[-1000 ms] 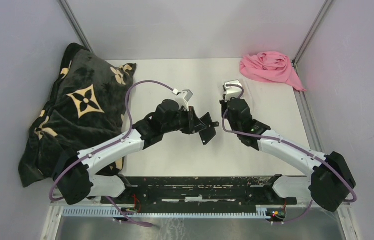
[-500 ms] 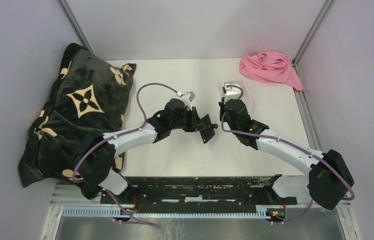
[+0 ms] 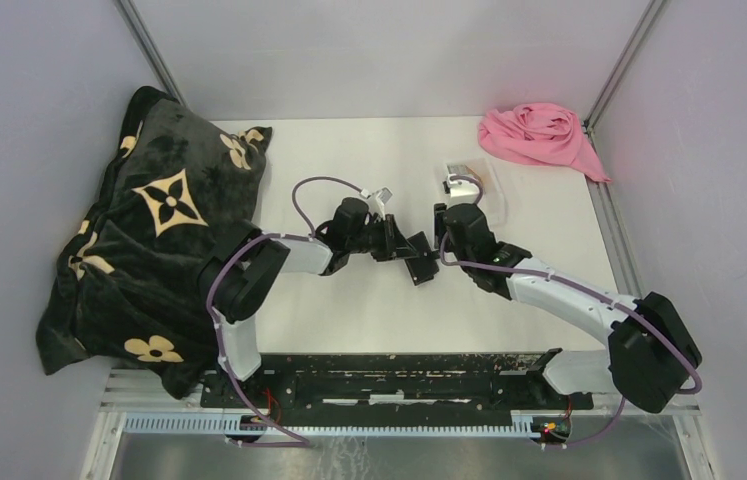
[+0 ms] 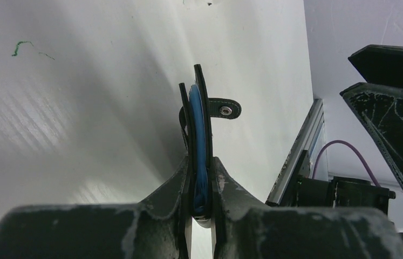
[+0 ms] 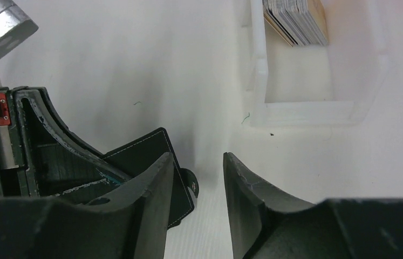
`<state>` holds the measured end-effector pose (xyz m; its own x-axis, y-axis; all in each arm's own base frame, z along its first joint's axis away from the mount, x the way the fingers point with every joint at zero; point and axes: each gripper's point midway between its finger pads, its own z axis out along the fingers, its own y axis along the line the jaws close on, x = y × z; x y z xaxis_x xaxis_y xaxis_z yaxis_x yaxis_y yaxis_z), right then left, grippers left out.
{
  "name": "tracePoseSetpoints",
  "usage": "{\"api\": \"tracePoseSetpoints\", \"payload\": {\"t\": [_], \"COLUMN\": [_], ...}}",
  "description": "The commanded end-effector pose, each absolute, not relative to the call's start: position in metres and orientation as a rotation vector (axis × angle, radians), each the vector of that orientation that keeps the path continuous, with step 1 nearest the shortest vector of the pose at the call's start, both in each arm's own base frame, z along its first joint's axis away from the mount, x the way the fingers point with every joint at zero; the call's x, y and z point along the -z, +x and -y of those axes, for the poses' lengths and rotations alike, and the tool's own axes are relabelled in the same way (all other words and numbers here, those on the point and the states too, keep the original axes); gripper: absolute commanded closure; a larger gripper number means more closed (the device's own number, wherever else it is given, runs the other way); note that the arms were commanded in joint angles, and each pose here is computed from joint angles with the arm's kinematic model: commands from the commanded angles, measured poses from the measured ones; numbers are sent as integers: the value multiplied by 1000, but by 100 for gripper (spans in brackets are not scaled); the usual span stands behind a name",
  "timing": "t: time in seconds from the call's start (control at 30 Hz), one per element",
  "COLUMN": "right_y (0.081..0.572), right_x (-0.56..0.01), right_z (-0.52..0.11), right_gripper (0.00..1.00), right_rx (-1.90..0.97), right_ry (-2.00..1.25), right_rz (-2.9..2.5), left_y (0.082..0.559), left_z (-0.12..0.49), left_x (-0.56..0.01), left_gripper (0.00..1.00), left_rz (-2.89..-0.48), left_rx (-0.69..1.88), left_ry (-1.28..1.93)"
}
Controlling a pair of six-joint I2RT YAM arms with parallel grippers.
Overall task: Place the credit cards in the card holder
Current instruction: Place the card holder at the center of the board.
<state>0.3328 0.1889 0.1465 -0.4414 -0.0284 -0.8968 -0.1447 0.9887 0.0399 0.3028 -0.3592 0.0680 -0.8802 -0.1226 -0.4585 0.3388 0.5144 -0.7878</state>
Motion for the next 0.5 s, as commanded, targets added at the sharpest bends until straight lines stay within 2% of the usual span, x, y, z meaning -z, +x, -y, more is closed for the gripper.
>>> {"api": "tracePoseSetpoints", "payload": {"t": [0.0, 0.4, 0.43, 0.47], "right_y": [333, 330, 330, 330], "right_x": [-139, -112, -110, -108], "right_z": [-188, -204, -204, -206], "right_gripper": [54, 53, 53, 53], "right_rx": [-141, -208, -211, -216], "right_ry": [-88, -98, -98, -102], "right_rz": [-2043, -2113, -2118, -2122], "left_y": [318, 340, 341, 342], "left_z": [370, 337, 334, 332], "left_x": [-82, -54, -54, -53], "left_gripper": [84, 45, 24, 11], "left_rz": [-2221, -2322, -2331, -2338], "left_rx": [1389, 1146, 1126, 1099], "left_ry": [203, 98, 93, 86]}}
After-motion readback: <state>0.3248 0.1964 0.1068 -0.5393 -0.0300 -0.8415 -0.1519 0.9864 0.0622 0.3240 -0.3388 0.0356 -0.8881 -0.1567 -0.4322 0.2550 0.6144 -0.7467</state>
